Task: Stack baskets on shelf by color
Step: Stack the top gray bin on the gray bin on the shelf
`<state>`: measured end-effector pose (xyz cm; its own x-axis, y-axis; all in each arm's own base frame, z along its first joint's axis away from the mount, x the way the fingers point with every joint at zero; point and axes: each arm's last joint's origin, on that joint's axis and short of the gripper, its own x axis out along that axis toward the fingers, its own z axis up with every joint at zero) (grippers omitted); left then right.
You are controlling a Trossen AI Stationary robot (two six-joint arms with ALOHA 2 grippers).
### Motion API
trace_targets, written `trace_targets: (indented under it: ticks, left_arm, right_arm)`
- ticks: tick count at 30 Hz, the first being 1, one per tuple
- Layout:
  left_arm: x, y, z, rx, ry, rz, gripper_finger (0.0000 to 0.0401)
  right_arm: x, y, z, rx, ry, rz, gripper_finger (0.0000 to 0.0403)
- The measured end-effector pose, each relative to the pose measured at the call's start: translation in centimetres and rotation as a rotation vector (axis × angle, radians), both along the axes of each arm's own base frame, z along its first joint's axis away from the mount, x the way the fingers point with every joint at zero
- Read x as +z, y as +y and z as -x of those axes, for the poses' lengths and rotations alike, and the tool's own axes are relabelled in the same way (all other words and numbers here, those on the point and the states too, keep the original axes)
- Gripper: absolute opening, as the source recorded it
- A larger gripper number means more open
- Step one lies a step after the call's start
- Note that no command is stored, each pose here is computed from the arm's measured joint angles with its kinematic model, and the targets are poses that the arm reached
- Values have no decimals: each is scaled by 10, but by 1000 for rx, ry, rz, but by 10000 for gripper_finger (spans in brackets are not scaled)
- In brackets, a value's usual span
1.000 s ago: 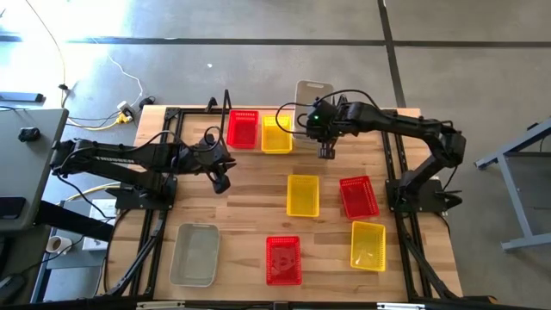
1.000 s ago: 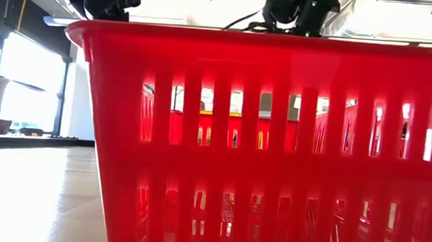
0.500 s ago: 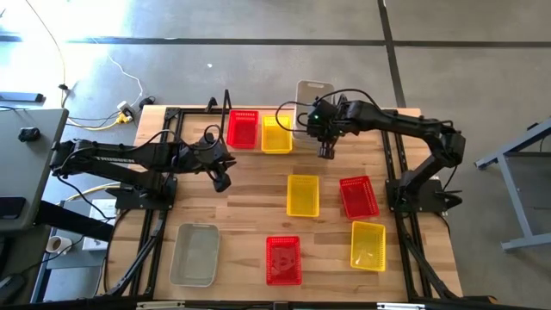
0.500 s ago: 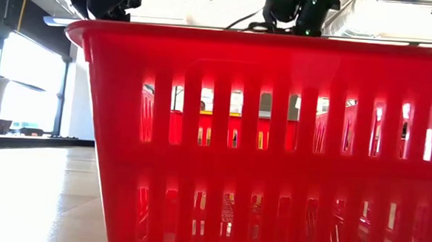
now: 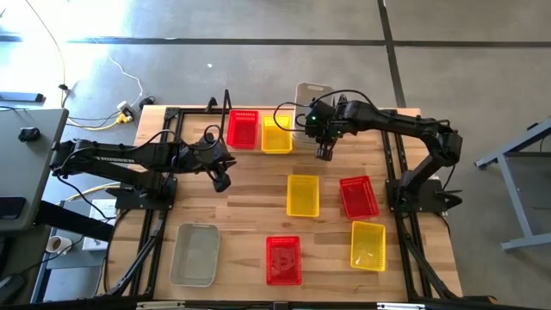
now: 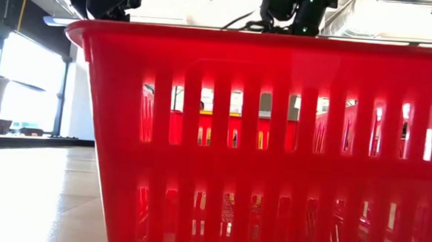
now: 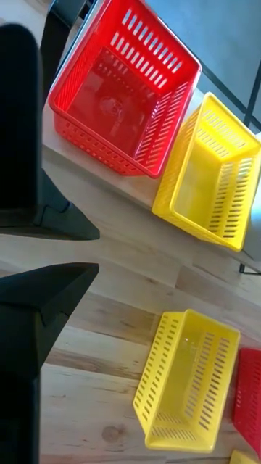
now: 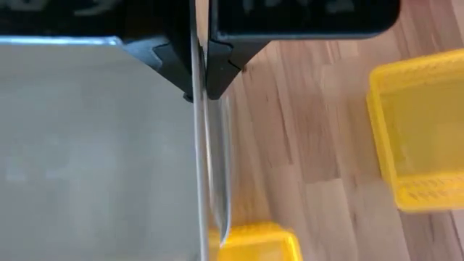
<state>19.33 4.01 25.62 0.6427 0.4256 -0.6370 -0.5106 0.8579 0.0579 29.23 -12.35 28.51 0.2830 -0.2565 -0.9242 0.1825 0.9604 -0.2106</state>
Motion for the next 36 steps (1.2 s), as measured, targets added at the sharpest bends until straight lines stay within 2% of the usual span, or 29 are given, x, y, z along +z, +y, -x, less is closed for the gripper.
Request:
trace_targets:
  ticks: [6, 27, 36]
  left_arm:
    - [0, 0, 0, 0, 1, 0, 53]
    - [-1, 0, 1, 0, 14, 2, 53]
    - [-1, 0, 1, 0, 15, 2, 53]
  right_arm:
    - [-9, 1, -5, -16, 33, -5, 0]
    - [-3, 1, -4, -41, -4, -52, 0]
    - [-3, 1, -4, -64, 3, -31, 1]
